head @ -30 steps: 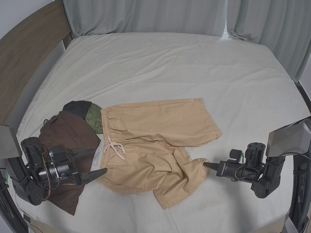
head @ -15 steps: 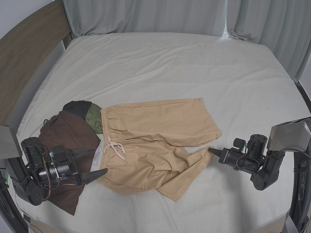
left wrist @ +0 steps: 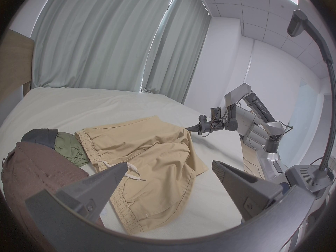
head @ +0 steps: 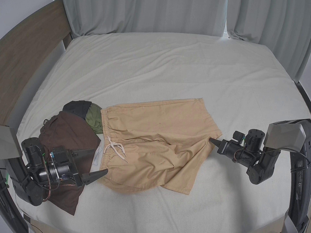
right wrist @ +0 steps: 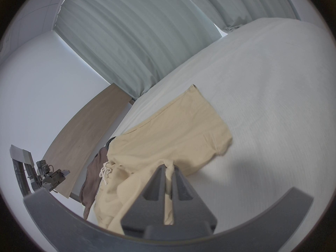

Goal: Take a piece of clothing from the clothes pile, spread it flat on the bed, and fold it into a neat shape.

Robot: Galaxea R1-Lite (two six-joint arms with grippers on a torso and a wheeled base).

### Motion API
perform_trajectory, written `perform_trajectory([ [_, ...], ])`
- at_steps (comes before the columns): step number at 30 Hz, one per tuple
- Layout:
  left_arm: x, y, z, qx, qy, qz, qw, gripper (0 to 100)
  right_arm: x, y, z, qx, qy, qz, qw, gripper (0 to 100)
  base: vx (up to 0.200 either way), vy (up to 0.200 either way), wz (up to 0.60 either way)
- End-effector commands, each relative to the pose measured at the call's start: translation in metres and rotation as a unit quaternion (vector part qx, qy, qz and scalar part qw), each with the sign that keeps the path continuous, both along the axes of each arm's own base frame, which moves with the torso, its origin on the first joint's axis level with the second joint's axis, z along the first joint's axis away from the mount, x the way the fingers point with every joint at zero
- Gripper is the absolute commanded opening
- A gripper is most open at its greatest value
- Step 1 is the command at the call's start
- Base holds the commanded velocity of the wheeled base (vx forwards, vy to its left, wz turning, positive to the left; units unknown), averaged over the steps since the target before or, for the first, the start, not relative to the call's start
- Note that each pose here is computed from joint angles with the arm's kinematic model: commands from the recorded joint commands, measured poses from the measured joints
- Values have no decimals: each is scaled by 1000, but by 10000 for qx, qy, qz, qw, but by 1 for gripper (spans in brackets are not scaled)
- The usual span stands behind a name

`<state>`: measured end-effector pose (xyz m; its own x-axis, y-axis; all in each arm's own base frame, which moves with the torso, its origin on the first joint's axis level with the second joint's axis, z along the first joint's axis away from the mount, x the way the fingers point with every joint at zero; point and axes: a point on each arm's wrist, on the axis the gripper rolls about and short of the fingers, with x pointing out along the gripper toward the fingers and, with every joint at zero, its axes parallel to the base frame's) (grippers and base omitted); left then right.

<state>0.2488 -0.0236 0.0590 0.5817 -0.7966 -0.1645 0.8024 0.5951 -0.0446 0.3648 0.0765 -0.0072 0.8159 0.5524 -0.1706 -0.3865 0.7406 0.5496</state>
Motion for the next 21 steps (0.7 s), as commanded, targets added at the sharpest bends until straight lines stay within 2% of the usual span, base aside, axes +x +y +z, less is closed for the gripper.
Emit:
perform_trajectory([
  [1, 0, 0, 0, -1, 6, -4, 10000, 100, 13, 2, -10, 2, -76, -59, 10000, 0, 0, 0, 0],
  [15, -1, -2, -3, 1, 68, -43, 10000, 100, 23, 3, -9, -62, -339, -49, 9994, 0, 0, 0, 0],
  [16, -1, -2, -3, 1, 68, -50, 10000, 100, 22, 4, -8, -62, -340, -41, 9994, 100, 0, 0, 0],
  [21, -1, -3, -3, 2, 75, -66, 9999, 100, 21, 3, -2, -130, -435, -44, 9990, 100, 0, 0, 0],
])
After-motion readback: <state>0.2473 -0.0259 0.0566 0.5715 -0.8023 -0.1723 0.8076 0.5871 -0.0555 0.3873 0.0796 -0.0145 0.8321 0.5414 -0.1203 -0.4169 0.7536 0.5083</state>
